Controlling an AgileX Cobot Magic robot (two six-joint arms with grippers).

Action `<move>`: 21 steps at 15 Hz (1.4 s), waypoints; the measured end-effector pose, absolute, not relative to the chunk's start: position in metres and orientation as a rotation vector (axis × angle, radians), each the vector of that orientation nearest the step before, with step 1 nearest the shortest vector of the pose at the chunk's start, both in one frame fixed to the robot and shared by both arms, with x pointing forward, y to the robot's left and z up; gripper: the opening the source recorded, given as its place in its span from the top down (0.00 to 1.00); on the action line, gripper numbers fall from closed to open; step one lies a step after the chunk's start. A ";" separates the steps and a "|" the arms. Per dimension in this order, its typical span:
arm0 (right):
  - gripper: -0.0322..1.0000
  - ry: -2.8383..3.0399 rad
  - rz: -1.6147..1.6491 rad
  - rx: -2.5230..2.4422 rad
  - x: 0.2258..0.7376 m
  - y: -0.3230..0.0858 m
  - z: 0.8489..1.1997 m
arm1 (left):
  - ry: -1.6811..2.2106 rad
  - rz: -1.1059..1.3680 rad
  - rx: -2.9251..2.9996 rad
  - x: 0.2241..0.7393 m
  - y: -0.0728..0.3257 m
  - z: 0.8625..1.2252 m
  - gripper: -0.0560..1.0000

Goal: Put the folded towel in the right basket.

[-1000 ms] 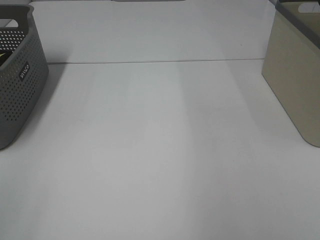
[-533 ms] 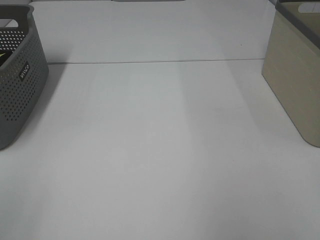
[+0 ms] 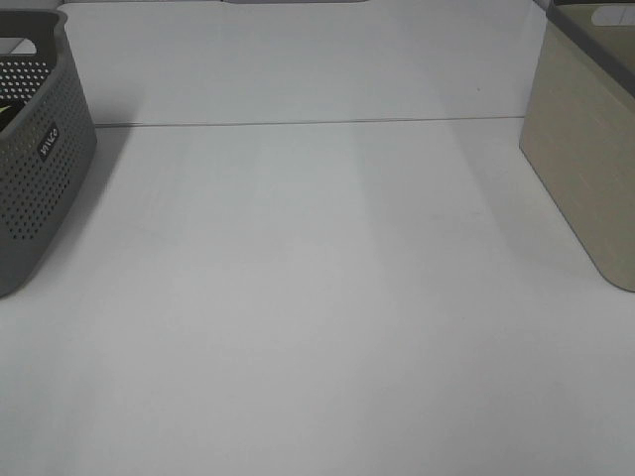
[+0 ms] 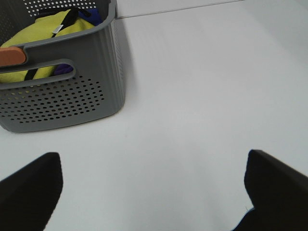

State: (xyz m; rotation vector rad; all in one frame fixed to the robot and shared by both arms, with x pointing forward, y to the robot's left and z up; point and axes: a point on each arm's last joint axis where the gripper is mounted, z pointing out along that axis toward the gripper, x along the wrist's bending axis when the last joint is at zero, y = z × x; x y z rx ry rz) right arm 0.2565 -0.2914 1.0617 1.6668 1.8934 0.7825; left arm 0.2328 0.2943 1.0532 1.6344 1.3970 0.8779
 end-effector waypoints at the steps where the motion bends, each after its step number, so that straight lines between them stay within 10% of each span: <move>1: 0.32 1.846 0.831 1.623 0.248 -0.292 1.058 | 1.397 0.878 1.634 0.233 0.294 1.053 0.02; 21: 0.32 1.646 0.957 1.452 0.233 -0.294 1.054 | 1.397 0.878 1.634 0.233 0.294 1.053 0.02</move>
